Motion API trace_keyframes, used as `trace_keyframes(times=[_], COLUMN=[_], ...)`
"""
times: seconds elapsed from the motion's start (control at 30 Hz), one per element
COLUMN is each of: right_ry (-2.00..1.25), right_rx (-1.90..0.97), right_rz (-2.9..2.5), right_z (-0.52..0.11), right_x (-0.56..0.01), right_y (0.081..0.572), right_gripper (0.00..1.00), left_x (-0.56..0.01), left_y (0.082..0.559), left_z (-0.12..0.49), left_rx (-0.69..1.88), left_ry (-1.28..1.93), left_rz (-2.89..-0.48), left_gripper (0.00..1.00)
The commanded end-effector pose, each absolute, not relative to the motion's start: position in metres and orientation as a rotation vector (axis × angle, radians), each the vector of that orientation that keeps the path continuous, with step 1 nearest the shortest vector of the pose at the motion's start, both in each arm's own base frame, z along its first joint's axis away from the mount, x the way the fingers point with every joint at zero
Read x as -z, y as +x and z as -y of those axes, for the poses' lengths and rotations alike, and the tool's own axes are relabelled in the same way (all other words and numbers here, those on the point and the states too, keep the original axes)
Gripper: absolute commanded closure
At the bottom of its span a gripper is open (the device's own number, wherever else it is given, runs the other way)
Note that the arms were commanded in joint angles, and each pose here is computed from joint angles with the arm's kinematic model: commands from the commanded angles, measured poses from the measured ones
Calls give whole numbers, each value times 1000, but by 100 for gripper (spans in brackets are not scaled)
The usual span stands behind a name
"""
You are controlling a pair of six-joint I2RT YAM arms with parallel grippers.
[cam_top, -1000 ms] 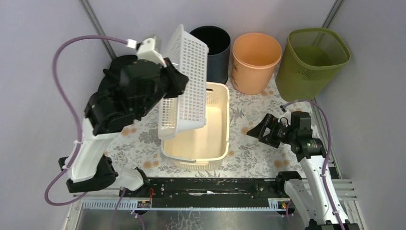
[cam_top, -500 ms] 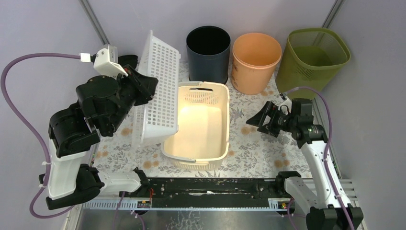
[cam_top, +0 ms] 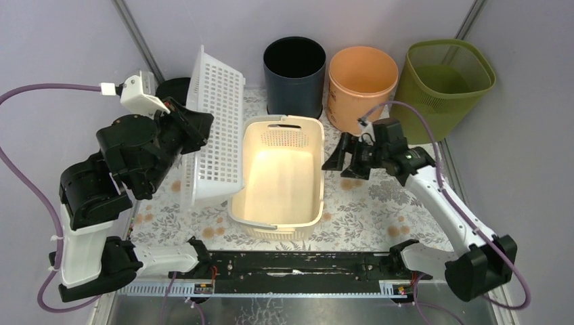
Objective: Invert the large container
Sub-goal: Pick up the container from the center of the board.
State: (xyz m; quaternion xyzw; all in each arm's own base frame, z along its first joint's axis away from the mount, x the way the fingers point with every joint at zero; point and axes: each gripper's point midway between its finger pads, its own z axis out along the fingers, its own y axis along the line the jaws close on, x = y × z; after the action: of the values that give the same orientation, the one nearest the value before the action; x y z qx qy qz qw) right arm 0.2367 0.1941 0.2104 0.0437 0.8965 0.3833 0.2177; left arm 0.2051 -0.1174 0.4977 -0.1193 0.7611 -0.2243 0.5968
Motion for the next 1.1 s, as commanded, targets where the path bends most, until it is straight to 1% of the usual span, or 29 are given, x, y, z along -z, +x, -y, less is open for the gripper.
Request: trace_keyframes(times=[0.0,0.2,0.6,0.67,0.87,1.07], right_ry=[79,48,19,17,9,0], right_rx=[-892,-667,-360,-330,-262,-241], right_rz=[-2491,-2555,-2601,-2601,-2620,-2630], right_z=[-210,-214,-215,-215,-215,-222], right_x=[-211,-192,-171,-171,-167,-162], right_y=[250,257,272,276,278,273], right_gripper=[10,12,14,16,25,28], left_x=[-513,-509,-503,-503,-501,-499], left_y=[204,201,197,197,196,196], left_z=[101,96,92,92,92,91], left_rx=[533,529,529,528,526,522], left_ry=[-355,-359,-355,-352,-346,-343], left_rz=[-1690,-1693,-1702,-1704,-1707,-1711], left_gripper=[79,79,80,80,80,80])
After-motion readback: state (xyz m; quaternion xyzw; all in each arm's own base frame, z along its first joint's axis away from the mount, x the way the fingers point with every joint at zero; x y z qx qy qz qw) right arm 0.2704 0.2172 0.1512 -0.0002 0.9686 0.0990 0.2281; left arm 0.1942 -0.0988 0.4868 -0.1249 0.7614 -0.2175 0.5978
